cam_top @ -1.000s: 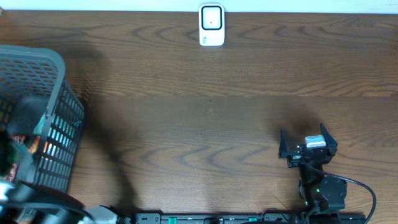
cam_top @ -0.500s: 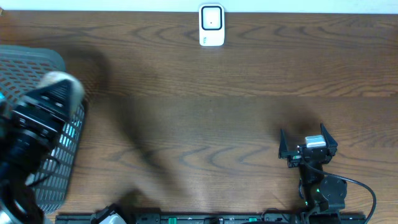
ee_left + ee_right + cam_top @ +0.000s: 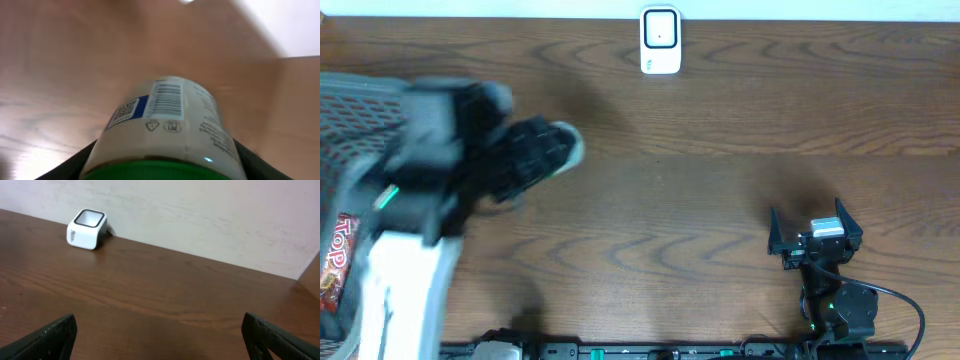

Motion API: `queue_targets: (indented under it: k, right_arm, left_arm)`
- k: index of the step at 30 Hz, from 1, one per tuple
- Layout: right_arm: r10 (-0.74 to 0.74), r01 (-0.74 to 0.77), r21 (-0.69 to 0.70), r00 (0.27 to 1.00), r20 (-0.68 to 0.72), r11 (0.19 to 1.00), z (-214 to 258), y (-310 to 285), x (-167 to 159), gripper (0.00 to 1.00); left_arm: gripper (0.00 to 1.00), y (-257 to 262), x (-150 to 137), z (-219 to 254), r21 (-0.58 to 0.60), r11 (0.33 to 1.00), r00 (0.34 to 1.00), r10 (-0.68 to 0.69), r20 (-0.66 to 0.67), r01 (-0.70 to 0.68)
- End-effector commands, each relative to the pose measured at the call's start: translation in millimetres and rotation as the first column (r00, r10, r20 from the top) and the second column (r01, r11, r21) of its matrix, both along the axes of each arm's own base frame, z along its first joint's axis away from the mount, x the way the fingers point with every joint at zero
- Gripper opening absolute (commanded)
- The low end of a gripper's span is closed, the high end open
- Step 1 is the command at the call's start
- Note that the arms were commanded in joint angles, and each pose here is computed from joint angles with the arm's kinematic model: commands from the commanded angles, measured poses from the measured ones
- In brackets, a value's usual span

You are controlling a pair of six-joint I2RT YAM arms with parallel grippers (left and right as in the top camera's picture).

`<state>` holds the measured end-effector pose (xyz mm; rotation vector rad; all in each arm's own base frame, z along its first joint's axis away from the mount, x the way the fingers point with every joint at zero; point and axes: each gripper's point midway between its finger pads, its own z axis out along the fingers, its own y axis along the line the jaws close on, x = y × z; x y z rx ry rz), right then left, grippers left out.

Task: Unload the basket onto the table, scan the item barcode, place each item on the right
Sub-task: 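Carry the jar toward the scanner and set it on the table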

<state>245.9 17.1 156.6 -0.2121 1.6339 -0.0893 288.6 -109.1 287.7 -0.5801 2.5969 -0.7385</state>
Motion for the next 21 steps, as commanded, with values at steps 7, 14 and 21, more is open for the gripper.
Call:
queue_targets:
  k: [7,14,21]
  right_arm:
    - [0.003,-0.003,0.015,1.000,-0.001,1.000,0,1,0,0.99]
    - [0.003,-0.003,0.015,1.000,-0.001,1.000,0,1,0,0.99]
    - [0.003,-0.003,0.015,1.000,-0.001,1.000,0,1,0,0.99]
  left_arm:
    - [0.65,-83,42,-119,0.214,0.969,0.974,-0.074,-0.213,0.121]
    - [0.66,-127,39,-189,0.250,0.961,0.939,-0.028,-0.343,0.120]
    - [0.66,-128,38,-213,0.308,0.896,0.830,0.421,-0.365,-0.320]
